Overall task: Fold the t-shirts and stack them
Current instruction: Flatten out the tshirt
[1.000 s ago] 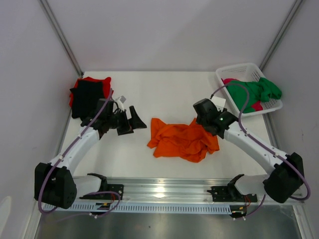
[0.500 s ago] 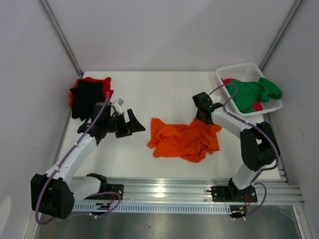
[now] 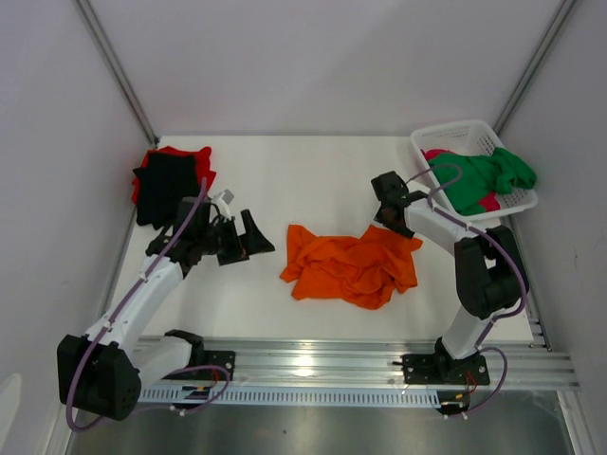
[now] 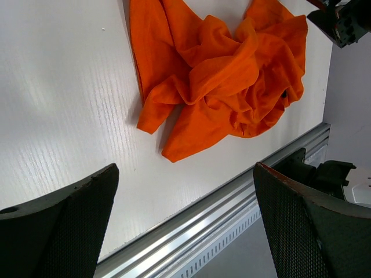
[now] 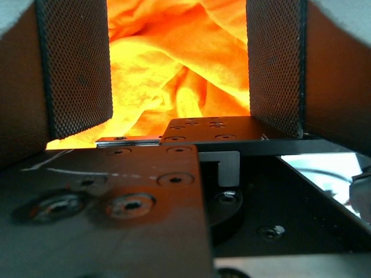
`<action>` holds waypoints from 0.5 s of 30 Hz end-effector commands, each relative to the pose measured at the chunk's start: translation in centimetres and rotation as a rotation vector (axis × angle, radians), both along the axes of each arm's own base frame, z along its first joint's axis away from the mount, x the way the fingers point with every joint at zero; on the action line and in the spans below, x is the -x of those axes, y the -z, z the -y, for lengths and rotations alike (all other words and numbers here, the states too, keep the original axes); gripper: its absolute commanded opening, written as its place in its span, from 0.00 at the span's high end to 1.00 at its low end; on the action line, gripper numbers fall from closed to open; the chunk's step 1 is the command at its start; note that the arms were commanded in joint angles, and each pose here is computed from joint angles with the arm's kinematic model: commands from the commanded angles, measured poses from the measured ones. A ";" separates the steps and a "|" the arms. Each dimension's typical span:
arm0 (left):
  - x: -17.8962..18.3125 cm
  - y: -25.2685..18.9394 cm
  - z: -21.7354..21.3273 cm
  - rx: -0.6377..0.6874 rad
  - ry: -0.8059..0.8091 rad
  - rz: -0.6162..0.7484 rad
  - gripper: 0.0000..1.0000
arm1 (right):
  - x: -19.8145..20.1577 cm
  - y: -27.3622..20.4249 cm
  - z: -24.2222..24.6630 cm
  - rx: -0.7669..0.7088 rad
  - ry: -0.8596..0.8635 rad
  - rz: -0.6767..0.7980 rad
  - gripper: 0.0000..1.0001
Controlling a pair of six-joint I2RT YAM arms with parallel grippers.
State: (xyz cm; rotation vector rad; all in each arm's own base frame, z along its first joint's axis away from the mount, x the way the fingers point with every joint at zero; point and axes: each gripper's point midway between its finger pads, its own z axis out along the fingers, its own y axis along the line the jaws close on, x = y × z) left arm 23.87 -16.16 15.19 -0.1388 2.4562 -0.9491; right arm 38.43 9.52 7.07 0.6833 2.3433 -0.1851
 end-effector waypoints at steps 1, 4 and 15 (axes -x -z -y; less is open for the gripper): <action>0.1 -0.3 -0.1 -0.016 0.012 0.033 0.00 | 0.7 -0.1 1.5 0.005 0.145 -0.014 0.33; -0.2 -0.6 0.0 -0.016 0.018 0.040 0.01 | 1.7 0.3 2.2 0.003 0.203 -0.028 0.33; -0.8 -0.5 0.3 -0.015 0.035 0.031 0.01 | 3.4 0.1 5.2 -0.011 0.399 -0.032 0.33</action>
